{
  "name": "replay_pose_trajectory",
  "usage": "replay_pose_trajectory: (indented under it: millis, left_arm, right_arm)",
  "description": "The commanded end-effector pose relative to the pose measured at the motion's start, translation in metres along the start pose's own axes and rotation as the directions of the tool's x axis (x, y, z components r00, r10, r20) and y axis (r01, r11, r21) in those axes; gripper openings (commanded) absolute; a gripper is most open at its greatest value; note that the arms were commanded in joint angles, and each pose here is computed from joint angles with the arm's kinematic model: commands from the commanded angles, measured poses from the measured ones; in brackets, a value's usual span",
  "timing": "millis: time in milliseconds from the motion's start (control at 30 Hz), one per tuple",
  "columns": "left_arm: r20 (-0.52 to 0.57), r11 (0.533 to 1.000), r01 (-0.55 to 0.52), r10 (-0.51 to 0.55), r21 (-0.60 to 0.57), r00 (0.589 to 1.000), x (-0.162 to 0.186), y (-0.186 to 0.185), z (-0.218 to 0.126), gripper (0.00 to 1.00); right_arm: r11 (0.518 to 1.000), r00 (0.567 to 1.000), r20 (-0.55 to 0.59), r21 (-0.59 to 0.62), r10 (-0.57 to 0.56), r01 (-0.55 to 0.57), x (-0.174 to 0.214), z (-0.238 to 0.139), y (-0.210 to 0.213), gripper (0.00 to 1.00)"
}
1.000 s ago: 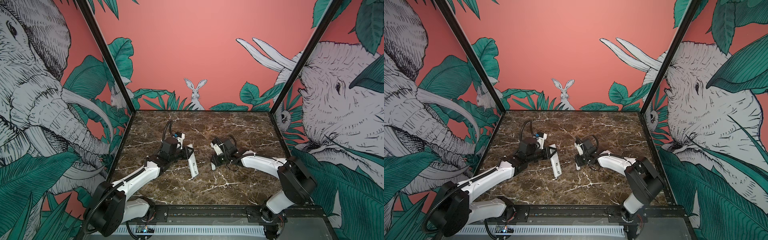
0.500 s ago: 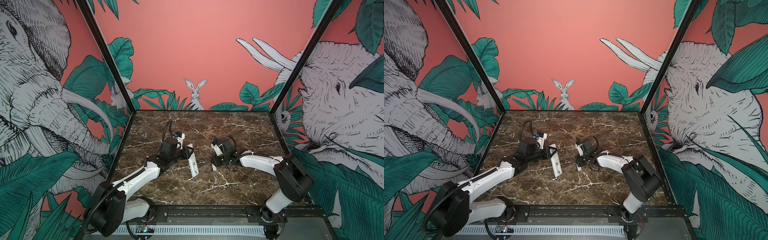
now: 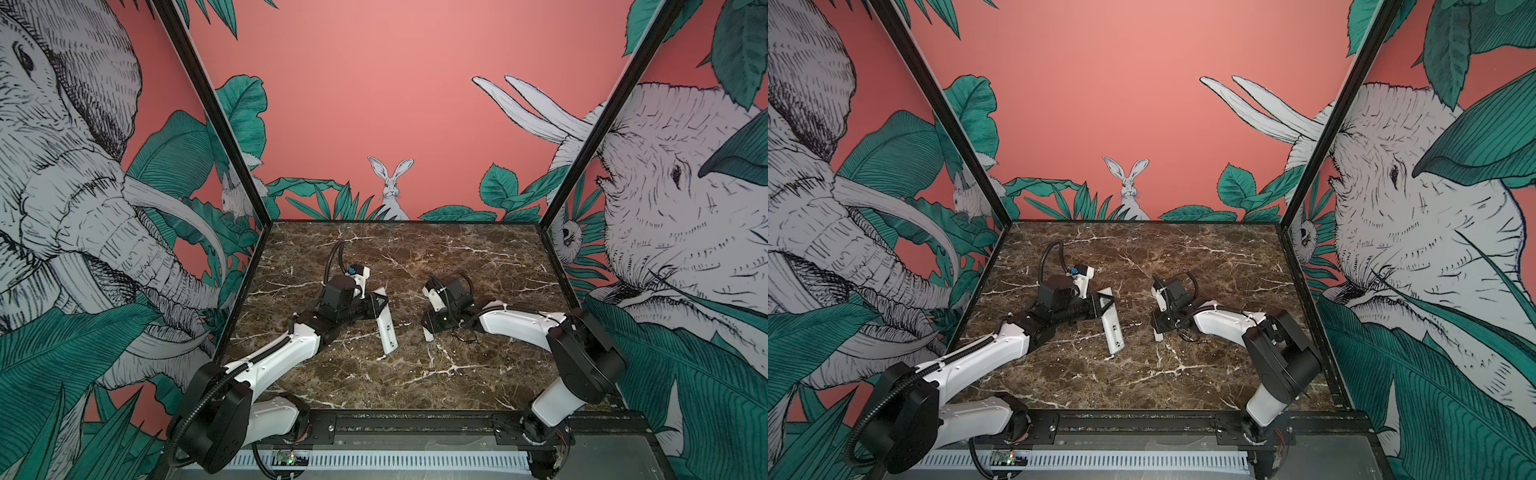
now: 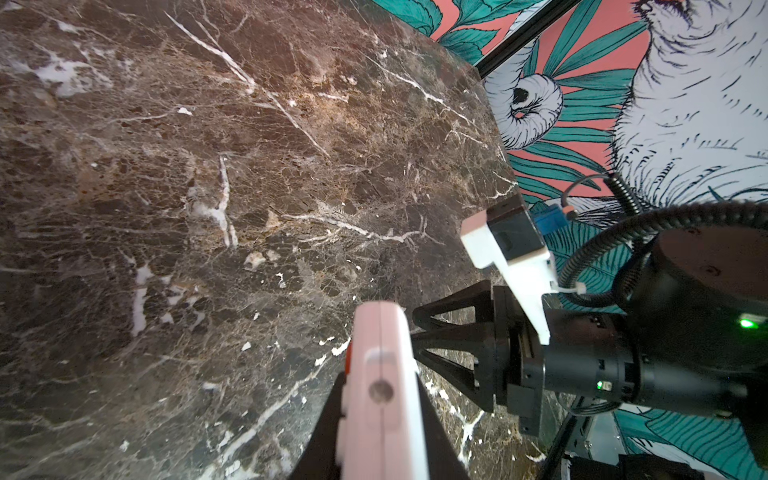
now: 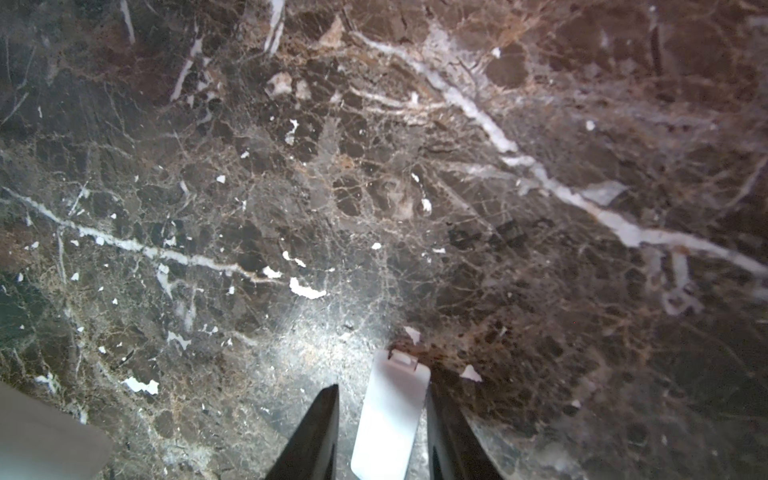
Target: Load the batteries into the remote control
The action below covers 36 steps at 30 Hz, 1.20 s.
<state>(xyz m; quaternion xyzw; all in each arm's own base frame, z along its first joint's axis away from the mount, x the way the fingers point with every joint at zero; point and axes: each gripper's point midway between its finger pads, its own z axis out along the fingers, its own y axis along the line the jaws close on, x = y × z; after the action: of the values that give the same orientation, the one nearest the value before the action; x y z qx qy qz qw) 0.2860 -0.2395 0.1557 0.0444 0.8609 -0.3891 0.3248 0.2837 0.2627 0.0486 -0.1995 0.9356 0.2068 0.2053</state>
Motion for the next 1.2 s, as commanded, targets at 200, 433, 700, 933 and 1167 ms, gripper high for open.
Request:
replay_pose_trajectory:
  millis: [200, 433, 700, 933, 1167]
  left_arm:
    - [0.015, 0.996, -0.042, 0.041, 0.080, 0.999, -0.005, -0.018, -0.006, 0.00]
    - [-0.011, 0.987, -0.071, 0.073, 0.141, 0.997, -0.003, -0.028, -0.002, 0.00]
    - [-0.034, 0.976, -0.097, 0.105, 0.193, 0.994, -0.002, -0.037, 0.002, 0.00]
    - [-0.041, 0.971, -0.110, 0.122, 0.212, 0.992, -0.002, -0.040, 0.005, 0.00]
    - [-0.031, 0.967, -0.139, 0.149, 0.212, 0.988, -0.004, -0.040, 0.006, 0.00]
  right_arm:
    - [0.998, 0.999, 0.009, 0.049, -0.043, 0.042, -0.003, -0.033, -0.005, 0.42]
    - [0.973, 0.982, -0.111, 0.159, -0.151, 0.168, 0.014, -0.069, -0.026, 0.46]
    - [0.963, 0.974, -0.183, 0.209, -0.132, 0.170, 0.022, -0.083, -0.052, 0.46]
    - [0.966, 0.970, -0.224, 0.216, -0.092, 0.141, 0.034, -0.087, -0.058, 0.46]
    - [0.972, 0.983, -0.138, 0.220, 0.120, -0.088, 0.052, -0.100, -0.065, 0.44]
